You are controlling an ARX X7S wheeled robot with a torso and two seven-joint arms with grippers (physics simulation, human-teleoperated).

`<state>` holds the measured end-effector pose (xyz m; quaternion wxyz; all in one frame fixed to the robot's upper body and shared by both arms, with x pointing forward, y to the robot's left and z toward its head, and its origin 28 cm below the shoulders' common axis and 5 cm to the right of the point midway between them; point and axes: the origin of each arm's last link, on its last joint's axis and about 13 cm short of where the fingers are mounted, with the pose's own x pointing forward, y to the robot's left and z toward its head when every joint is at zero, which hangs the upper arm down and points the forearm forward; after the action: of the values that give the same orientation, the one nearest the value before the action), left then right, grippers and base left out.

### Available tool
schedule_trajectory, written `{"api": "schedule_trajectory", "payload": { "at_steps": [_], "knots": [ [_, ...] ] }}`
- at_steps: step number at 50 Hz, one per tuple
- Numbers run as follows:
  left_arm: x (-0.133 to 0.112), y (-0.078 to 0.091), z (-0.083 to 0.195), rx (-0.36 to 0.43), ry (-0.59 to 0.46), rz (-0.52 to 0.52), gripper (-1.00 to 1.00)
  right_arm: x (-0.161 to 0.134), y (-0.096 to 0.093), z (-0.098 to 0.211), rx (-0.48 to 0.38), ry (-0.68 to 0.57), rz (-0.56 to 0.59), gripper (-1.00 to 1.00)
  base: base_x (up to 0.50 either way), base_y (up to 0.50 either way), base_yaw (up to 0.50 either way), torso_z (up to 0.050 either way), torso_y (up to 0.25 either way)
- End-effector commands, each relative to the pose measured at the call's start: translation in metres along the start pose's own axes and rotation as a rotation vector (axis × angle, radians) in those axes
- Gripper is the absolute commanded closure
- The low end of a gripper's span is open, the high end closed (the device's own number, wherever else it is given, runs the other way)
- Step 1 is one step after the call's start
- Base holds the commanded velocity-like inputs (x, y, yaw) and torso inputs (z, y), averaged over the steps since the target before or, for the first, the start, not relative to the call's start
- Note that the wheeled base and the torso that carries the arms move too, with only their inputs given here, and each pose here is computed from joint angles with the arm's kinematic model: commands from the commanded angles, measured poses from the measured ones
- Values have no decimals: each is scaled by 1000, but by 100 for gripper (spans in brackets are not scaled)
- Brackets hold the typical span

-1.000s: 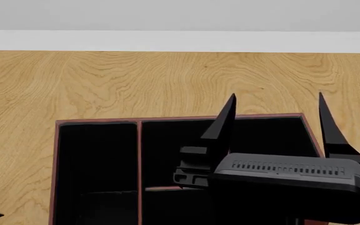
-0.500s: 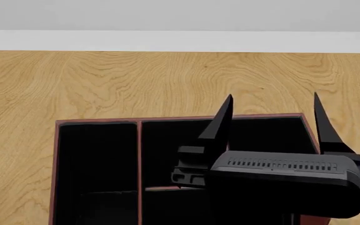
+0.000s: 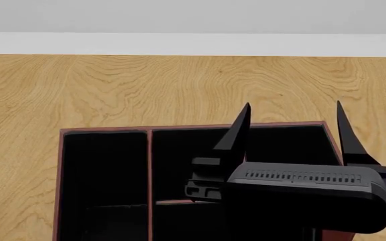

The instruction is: Pick up the book and place it in the back compartment of the caddy.

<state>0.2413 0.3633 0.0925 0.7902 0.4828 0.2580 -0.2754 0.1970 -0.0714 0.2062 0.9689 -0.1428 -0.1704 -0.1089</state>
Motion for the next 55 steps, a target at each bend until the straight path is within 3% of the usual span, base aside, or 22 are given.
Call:
{"api": "schedule_trajectory", "payload": {
  "at_steps": [1,5,9,16,26,39,47,48,49,55],
  "knots": [
    [13,-19,9,12,-71,-42,100,-1,0,3,1,-10,-1,-100,10,-3,-8,0,0],
    [6,-31,11,96,-138,16,100,-2,-2,4,5,-15,-6,-100,3,-3,-9,0,0],
    [-11,-35,17,104,-187,63,100,-3,-2,5,8,-17,-7,-100,4,-3,-11,0,0],
    [-29,-29,18,131,-150,105,100,-3,-1,6,10,-20,-2,-100,2,-3,-8,0,0],
    [-60,1,28,162,-145,168,100,-2,-1,6,19,-21,-2,-100,0,0,-3,0,0],
    [-78,17,26,177,-151,232,100,-2,-1,5,19,-22,0,-100,0,0,0,0,0],
    [-109,45,43,151,-222,317,100,-2,0,5,19,-22,1,-100,0,0,0,0,0],
    [-112,49,47,136,-237,338,100,-2,-1,5,19,-22,0,-100,0,0,0,0,0],
    [-117,53,50,126,-183,339,100,-2,-1,5,20,-23,-1,-100,0,0,0,0,0],
    [-134,72,71,62,-242,368,100,-2,-1,5,24,-26,-3,-100,0,0,0,0,2]
  ]
}}
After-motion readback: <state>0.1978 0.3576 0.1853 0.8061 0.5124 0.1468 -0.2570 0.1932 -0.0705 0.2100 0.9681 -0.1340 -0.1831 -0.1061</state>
